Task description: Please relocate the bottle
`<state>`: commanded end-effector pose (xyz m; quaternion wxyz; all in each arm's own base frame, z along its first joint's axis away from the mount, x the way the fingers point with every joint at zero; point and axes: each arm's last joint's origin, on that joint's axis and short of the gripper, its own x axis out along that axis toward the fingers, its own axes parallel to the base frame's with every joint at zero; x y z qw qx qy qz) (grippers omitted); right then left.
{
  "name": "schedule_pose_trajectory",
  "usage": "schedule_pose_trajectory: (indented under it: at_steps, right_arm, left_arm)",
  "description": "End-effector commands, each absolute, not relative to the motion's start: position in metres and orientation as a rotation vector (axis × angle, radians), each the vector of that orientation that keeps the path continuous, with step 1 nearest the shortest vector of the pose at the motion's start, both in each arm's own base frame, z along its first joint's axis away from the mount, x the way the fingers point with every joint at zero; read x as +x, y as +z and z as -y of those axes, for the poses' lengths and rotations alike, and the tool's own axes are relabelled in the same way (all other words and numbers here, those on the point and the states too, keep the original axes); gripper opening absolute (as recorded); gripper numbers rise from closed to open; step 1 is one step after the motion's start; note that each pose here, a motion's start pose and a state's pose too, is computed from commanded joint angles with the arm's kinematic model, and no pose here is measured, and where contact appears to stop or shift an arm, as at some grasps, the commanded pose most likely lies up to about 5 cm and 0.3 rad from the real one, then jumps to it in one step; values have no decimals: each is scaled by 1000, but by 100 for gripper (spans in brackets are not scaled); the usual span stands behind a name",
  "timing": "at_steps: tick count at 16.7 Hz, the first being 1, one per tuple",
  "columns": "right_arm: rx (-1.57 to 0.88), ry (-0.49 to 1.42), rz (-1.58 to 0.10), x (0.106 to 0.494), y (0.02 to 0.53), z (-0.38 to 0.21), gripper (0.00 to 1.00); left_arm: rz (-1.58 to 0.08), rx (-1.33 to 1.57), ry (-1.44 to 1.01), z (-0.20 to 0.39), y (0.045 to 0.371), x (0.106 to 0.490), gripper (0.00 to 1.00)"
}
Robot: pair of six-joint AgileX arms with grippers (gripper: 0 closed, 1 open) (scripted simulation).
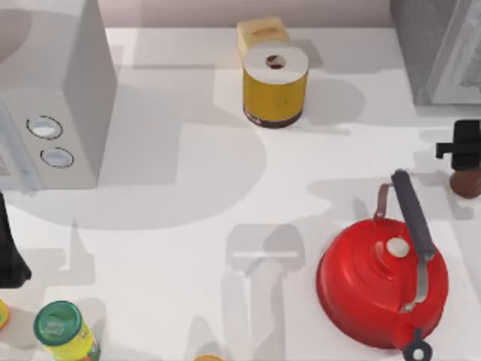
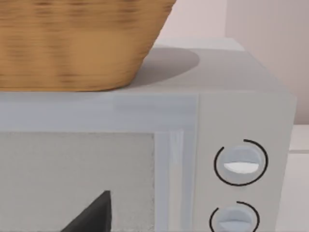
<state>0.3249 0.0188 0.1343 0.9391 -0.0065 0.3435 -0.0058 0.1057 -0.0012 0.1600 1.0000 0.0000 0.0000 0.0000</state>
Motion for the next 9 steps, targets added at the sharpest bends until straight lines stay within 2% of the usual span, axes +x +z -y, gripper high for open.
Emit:
schedule_pose_trajectory:
  at_steps: [3,9]
  right_arm:
    - [-13,-12,-701,325,134,-19,98]
    - [-13,-12,-701,325,134,-19,100]
  left_arm:
    - [0,0,0,1,160,106,100]
    - [0,0,0,1,160,106,100]
